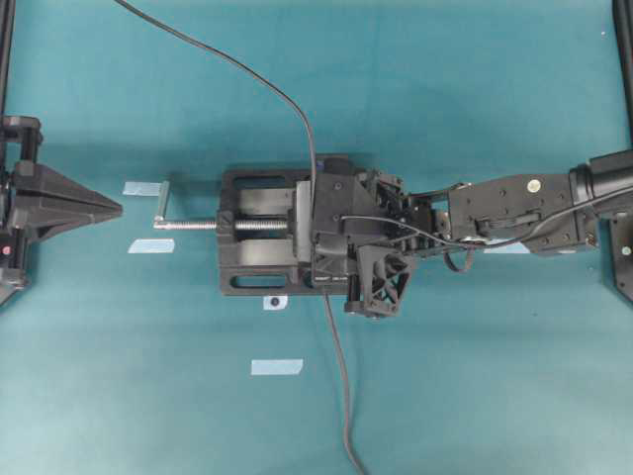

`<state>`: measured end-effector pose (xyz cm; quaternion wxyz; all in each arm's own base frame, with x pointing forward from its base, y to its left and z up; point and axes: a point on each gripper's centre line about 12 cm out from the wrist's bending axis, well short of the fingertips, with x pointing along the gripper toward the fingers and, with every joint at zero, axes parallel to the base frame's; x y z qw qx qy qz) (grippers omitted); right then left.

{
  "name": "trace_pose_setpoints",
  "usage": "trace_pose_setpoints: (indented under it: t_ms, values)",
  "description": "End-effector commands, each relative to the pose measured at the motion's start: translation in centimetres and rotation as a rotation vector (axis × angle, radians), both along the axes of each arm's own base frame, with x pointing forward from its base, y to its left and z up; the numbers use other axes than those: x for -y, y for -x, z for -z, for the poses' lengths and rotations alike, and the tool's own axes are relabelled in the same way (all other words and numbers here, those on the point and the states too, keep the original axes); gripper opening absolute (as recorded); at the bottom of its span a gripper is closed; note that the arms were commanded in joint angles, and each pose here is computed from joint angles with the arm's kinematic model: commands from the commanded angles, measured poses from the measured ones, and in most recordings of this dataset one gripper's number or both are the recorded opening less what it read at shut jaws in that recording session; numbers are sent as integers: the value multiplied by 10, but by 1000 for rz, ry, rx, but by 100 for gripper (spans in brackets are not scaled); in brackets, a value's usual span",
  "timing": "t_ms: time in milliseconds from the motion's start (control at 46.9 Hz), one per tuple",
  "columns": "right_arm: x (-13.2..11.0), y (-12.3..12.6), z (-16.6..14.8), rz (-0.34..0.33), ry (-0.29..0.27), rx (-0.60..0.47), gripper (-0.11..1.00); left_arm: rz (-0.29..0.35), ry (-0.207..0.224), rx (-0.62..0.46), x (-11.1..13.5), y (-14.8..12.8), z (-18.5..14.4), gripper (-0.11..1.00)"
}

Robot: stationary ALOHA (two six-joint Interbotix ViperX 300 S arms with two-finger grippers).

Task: Insert the USB into the front port of the fixed hub.
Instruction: 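Align and push the USB plug into the front port with the right gripper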

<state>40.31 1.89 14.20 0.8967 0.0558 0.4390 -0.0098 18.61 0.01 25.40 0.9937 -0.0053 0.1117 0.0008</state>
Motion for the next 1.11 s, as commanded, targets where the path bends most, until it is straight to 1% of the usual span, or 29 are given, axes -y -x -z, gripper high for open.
trace_pose_setpoints:
  t_ms: [0,640,810,874,960,1088]
  values:
    - [-13,3,7,-20,-9,-31,5,-1,-2,9,0,-2,-4,0]
    - [-3,0,-14,-2,-6,30,5,-2,0,14,0,-1,-5,0]
    - [-2,-1,-17,-2,-5,49,8,-2,0,15,0,-1,-5,0]
    - [-2,-1,-18,-1,-5,53,10,-2,0,14,0,-1,-4,0]
    - [-2,-1,-18,-1,-6,55,18,-2,1,17,0,-1,-5,0]
    - [-2,-1,-19,1,-6,56,34,-2,1,18,0,-1,-5,0]
